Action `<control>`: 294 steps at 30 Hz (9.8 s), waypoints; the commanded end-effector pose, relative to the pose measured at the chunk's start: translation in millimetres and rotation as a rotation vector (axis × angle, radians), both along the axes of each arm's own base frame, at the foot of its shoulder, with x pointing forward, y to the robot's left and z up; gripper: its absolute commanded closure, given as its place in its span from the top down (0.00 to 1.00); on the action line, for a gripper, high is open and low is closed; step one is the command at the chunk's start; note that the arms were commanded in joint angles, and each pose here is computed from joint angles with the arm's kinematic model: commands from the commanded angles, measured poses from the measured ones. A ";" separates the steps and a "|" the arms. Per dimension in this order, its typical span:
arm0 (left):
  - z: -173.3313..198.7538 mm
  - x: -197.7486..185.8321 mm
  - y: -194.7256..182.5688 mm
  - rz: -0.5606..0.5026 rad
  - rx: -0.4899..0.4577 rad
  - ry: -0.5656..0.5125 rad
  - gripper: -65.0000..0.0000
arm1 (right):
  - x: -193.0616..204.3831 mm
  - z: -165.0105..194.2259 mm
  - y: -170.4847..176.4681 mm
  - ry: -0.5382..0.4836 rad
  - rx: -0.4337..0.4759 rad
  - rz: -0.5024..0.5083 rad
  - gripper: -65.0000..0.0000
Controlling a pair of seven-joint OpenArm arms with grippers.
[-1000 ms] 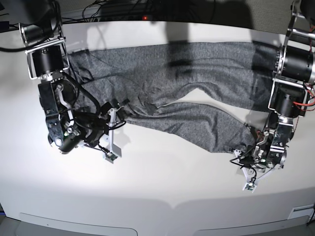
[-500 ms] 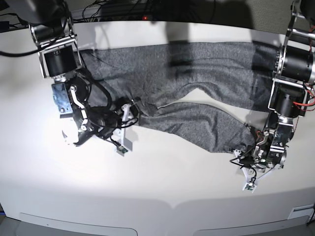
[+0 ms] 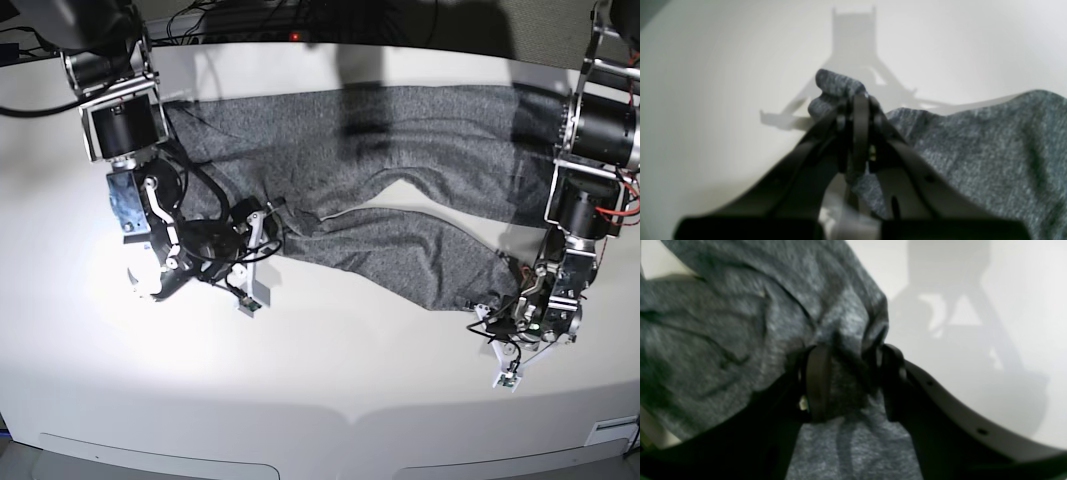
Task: Fold the T-shirt properly
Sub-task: 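Lift the held edge with both grippers and fold it over toward the back edge, then lower the folded edge onto the shirt and open both grippers, then grasp the ends of the folded grey strip with both grippers, then pull the strip ends apart with both grippers to straighten it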
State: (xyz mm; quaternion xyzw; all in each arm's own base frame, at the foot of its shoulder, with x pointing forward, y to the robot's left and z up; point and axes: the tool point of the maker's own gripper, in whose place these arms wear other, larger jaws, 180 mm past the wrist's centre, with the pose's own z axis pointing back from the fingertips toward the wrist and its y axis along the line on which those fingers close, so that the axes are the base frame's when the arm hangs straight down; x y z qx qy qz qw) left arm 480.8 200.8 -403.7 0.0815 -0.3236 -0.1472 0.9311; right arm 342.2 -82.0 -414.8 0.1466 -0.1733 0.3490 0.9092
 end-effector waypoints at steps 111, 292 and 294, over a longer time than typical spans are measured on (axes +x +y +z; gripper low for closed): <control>56.0 -217.2 34.2 -0.294 0.419 -0.008 0.06 | -150.4 56.7 -45.1 -0.188 0.043 -0.182 0.00; -21.6 -233.9 89.1 0.221 -1.019 0.406 0.69 | -28.2 168.5 -13.1 -0.528 0.319 -0.207 0.41; -14.3 -230.6 84.3 0.208 -1.069 0.390 0.69 | -28.1 168.7 -13.0 -0.529 0.319 -0.207 0.41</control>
